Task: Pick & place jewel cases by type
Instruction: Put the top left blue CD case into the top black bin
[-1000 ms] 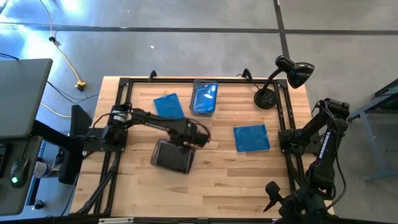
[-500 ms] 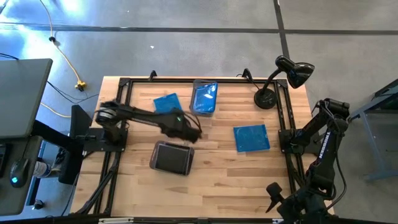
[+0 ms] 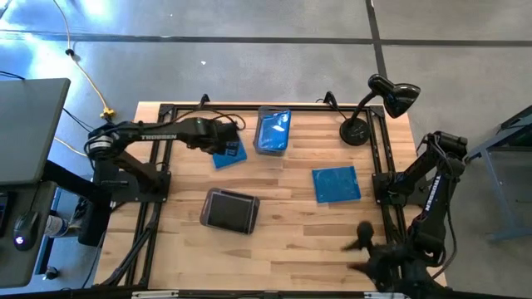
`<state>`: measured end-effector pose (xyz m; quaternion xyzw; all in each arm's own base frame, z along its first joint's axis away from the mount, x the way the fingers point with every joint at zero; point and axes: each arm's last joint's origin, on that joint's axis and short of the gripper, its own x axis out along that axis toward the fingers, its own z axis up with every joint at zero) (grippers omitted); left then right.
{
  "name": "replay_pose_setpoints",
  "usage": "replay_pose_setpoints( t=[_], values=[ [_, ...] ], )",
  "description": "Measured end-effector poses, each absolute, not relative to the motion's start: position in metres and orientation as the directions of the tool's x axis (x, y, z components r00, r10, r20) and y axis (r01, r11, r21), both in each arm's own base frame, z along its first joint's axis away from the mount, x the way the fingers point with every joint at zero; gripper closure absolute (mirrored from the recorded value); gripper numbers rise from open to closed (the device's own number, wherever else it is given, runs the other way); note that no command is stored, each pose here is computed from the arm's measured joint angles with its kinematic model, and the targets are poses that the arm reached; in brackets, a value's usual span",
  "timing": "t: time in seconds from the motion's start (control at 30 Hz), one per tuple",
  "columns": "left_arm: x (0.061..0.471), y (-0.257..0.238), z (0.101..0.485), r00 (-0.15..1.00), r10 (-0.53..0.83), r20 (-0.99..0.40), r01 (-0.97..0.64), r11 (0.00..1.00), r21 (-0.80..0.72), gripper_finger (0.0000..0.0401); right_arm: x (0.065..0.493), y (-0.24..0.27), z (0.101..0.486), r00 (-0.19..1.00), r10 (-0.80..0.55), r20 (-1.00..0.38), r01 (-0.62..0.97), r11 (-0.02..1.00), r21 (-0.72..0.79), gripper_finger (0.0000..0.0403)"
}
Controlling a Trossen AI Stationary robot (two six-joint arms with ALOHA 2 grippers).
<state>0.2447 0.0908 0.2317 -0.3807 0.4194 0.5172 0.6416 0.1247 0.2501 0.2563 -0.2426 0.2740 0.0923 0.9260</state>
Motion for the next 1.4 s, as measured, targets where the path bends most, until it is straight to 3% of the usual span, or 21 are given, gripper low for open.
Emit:
replay_pose_setpoints(
  t=[0.07, 0.2, 0.37, 0.53, 0.7, 0.93, 1.17, 1.4],
  values=[
    [0.242, 0.103, 0.217, 0.165, 0.321, -0.933, -0.976, 0.187, -0.109, 0.0316, 0.135, 0.238, 0.257, 0.881, -0.123, -0.457, -0.138, 0.856, -0.498, 0.0155],
    [0.224, 0.122, 0.202, 0.085, 0.340, -0.936, -0.994, 0.090, -0.057, 0.0316, 0.163, 0.210, 0.257, 0.861, -0.347, -0.371, 0.089, 0.822, -0.562, 0.0155],
    [0.211, 0.139, 0.199, 0.037, 0.356, -0.934, -0.999, -0.008, -0.042, 0.0316, 0.202, 0.169, 0.248, 0.735, -0.446, -0.511, 0.122, 0.827, -0.548, 0.0155],
    [0.212, 0.146, 0.196, 0.048, 0.362, -0.931, -0.998, 0.058, -0.029, 0.0316, 0.225, 0.120, 0.226, 0.599, -0.586, -0.546, 0.149, 0.751, -0.643, 0.0155],
    [0.212, 0.147, 0.195, 0.033, 0.374, -0.927, -0.995, 0.095, 0.003, 0.0316, 0.242, 0.088, 0.209, 0.537, -0.570, -0.622, 0.136, 0.786, -0.603, 0.0155],
    [0.214, 0.158, 0.176, 0.019, 0.281, -0.960, -0.995, 0.103, 0.011, 0.0316, 0.261, 0.072, 0.200, 0.628, -0.416, -0.658, 0.069, 0.872, -0.485, 0.0155],
    [0.245, 0.163, 0.147, 0.155, 0.228, -0.961, -0.961, 0.261, -0.093, 0.0315, 0.266, 0.071, 0.199, 0.671, -0.362, -0.647, 0.019, 0.881, -0.473, 0.0155],
    [0.268, 0.136, 0.135, 0.196, 0.180, -0.964, -0.910, 0.399, -0.111, 0.0315, 0.265, 0.071, 0.199, 0.668, -0.365, -0.649, 0.023, 0.881, -0.472, 0.0155]
  ],
)
